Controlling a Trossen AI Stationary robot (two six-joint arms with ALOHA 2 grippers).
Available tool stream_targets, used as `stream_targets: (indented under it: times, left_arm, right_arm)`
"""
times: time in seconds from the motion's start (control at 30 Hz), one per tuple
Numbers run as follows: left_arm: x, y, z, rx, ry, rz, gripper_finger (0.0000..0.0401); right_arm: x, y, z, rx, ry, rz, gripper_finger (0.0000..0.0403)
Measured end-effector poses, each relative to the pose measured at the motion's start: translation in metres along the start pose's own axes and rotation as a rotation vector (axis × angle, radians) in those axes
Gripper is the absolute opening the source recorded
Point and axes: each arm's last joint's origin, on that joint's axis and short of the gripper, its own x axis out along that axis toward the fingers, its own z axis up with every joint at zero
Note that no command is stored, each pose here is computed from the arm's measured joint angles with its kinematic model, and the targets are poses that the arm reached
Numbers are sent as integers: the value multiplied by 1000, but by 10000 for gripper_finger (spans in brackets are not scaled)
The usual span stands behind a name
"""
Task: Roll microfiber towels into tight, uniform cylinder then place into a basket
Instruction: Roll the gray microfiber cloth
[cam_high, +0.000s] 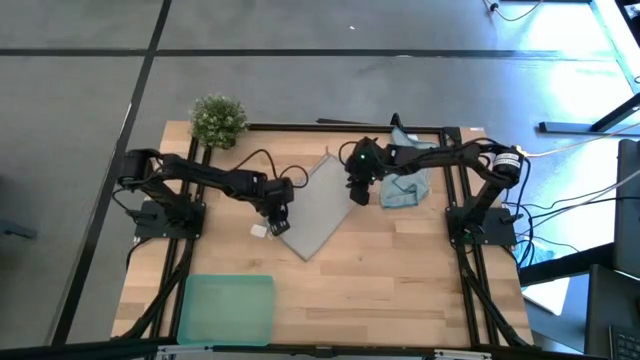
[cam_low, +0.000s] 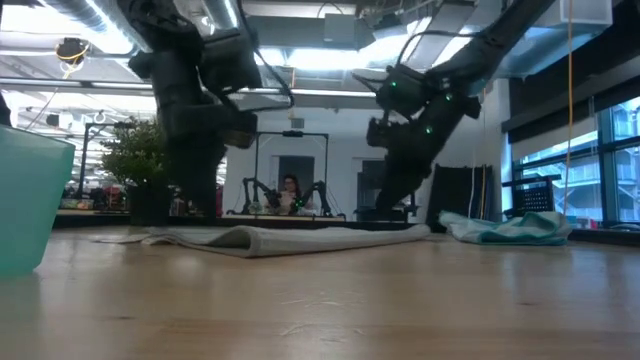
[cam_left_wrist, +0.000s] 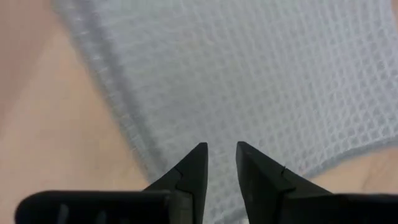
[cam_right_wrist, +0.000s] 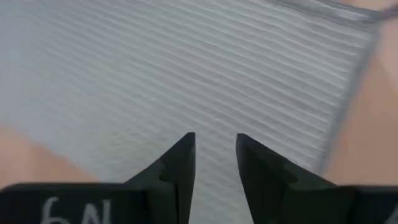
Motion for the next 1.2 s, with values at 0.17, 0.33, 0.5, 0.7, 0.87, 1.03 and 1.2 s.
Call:
stream_targets:
  times: [0.17, 0.33, 0.5, 0.7, 0.87, 1.03, 1.2]
  left_arm:
    - [-7, 8, -3, -40, 27, 58, 80]
    - [3, 10, -17, -62, 63, 75, 80]
    - [8, 6, -27, -54, 82, 74, 80]
    - [11, 0, -32, -33, 77, 64, 80]
    - [12, -9, -32, -4, 56, -2, 80]
    - [12, -17, -30, 19, 14, -38, 80]
    - [-2, -18, -17, 0, -31, -50, 80]
  right_arm:
    - [-7, 6, 4, 47, 71, 178, 118]
    - [-1, 7, -11, 34, 102, 207, 118]
    - [4, 2, -23, -25, 119, 57, 118]
    - [7, -7, -30, -104, 88, -53, 118]
    - [7, -21, -26, -89, 5, -100, 118]
    - [5, -33, -20, -68, -48, -137, 118]
    - [-13, -34, -5, -43, -8, -90, 118]
